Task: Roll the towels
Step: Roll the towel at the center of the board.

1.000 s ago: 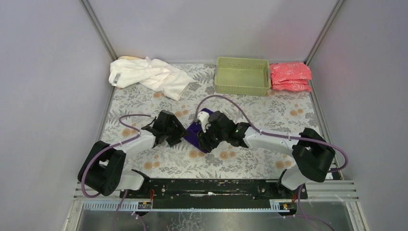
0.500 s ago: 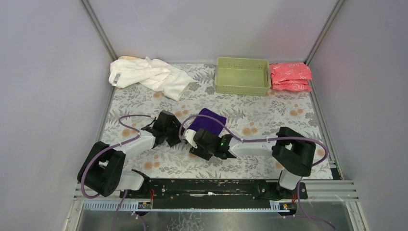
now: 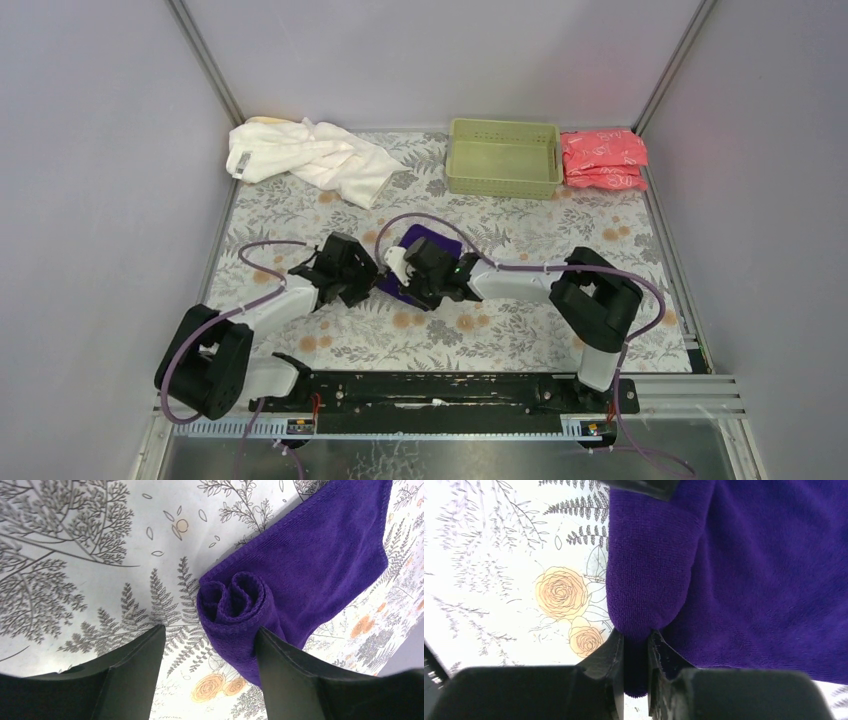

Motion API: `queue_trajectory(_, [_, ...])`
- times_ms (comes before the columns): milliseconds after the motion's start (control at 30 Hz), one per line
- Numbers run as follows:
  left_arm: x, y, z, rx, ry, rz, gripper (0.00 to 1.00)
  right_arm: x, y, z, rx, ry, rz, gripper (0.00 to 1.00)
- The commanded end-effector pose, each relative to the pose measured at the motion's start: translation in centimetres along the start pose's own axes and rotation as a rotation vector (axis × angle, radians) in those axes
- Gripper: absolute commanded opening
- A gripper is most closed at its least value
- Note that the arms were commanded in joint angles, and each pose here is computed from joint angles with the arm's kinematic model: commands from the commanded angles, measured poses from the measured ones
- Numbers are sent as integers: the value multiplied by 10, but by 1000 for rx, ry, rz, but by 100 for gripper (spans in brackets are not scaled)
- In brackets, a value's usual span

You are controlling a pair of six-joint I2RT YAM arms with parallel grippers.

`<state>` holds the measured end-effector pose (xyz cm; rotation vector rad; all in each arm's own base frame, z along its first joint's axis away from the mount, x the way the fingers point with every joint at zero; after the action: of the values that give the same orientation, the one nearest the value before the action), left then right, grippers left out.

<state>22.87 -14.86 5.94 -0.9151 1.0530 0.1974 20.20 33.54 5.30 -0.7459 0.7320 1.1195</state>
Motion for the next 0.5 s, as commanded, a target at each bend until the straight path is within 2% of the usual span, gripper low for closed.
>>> queue_trajectory(0, [-12, 19, -1, 18, -18, 75, 66, -10, 31, -8, 220, -39, 374, 12])
queue_trajectory(267, [-40, 4, -2, 4, -19, -16, 71, -20, 28, 3, 543, -178, 726, 11])
queue_trajectory(467, [-45, 2, -9, -13, 17, -55, 71, -11, 15, 0, 735, -197, 839, 12])
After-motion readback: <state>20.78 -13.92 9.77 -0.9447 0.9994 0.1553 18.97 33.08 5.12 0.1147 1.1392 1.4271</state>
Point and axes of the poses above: each gripper's point midway between its finger pads, its own x axis out along the fingers, its own y axis along the line the jaws close on, z = x × y, the point moved 4 cm from there along -x, back along the fingers, and after that the axes turned 8 degrees about -x, right-handed, at the moved point
